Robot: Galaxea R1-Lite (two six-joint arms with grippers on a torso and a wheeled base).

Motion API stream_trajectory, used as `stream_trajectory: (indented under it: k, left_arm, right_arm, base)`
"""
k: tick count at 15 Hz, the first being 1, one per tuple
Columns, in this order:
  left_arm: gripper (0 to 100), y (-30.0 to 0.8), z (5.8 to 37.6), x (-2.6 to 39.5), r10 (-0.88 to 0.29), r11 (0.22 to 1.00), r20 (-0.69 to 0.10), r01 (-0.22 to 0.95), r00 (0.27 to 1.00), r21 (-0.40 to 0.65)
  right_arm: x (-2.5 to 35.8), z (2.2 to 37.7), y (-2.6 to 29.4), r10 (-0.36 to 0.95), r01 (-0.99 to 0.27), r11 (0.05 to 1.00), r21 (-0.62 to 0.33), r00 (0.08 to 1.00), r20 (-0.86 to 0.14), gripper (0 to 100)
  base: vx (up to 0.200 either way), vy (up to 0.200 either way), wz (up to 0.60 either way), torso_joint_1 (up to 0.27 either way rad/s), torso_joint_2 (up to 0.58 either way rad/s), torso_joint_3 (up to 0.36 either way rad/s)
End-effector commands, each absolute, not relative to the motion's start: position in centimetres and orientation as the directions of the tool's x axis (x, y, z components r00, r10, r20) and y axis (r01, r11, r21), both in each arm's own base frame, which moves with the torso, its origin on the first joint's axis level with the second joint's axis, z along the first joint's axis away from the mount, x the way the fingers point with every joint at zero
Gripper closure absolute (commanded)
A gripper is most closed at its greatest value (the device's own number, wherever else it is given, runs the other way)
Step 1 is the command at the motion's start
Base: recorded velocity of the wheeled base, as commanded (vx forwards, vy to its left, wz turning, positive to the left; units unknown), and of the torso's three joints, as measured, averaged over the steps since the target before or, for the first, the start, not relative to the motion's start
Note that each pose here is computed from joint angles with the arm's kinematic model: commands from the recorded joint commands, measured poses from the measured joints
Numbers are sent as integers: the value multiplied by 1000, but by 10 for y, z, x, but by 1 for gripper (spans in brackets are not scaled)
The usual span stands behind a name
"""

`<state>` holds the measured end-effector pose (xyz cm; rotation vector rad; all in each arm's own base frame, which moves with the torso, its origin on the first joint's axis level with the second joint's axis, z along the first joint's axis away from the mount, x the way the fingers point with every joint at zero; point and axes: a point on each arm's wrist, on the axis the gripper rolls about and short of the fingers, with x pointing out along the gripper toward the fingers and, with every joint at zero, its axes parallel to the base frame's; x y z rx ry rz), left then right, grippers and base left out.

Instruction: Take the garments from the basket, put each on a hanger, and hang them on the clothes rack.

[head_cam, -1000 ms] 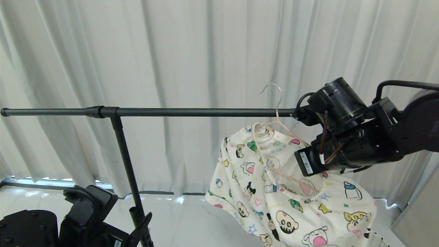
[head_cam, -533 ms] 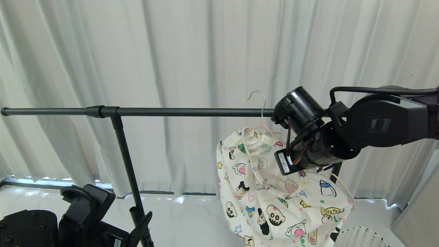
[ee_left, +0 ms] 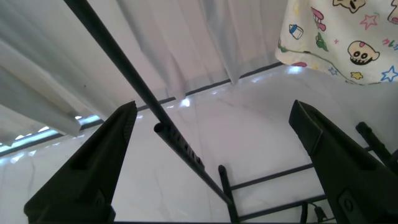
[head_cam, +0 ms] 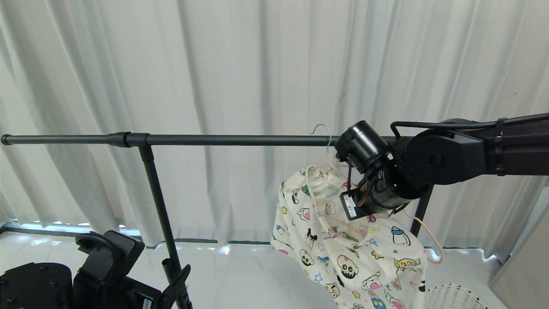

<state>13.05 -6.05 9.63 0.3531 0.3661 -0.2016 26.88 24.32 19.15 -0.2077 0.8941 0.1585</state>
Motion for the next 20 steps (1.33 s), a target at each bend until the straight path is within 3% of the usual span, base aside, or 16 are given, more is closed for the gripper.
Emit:
stream_trajectory:
  k: [1,8,9,17,18,20]
  left_arm:
    - [0,-61,96,131,-129,919,-384,255,914,300]
    - [0,-61,95,131,-128,918,-389,257,912,301]
    - [0,-61,95,131,-128,918,-389,257,912,301]
    - [0,-61,95,131,-123,919,-390,253,912,301]
    - [0,-61,95,131,-123,926,-390,247,912,285]
    - [0,-60,95,131,-121,938,-387,233,914,258]
  right_arm:
    - [270,187,244,42,-223,967,-120,611,-791,100]
    - [273,186,247,35,-217,968,-127,617,-786,100]
    - [273,186,247,35,-210,970,-122,617,-786,0]
    - [235,245,233,159,-152,986,72,698,-699,0]
    - [230,252,226,162,-155,985,74,704,-691,0]
    - [210,259,204,96,-164,986,-17,654,-750,0]
  base:
    - [0,0,0,0,0,0]
    - [0,0,0,0,0,0]
    - [0,0,0,0,0,0]
    - [0,0,0,0,0,0]
    - [0,0,0,0,0,0]
    - [-200,0,0,7,5,7]
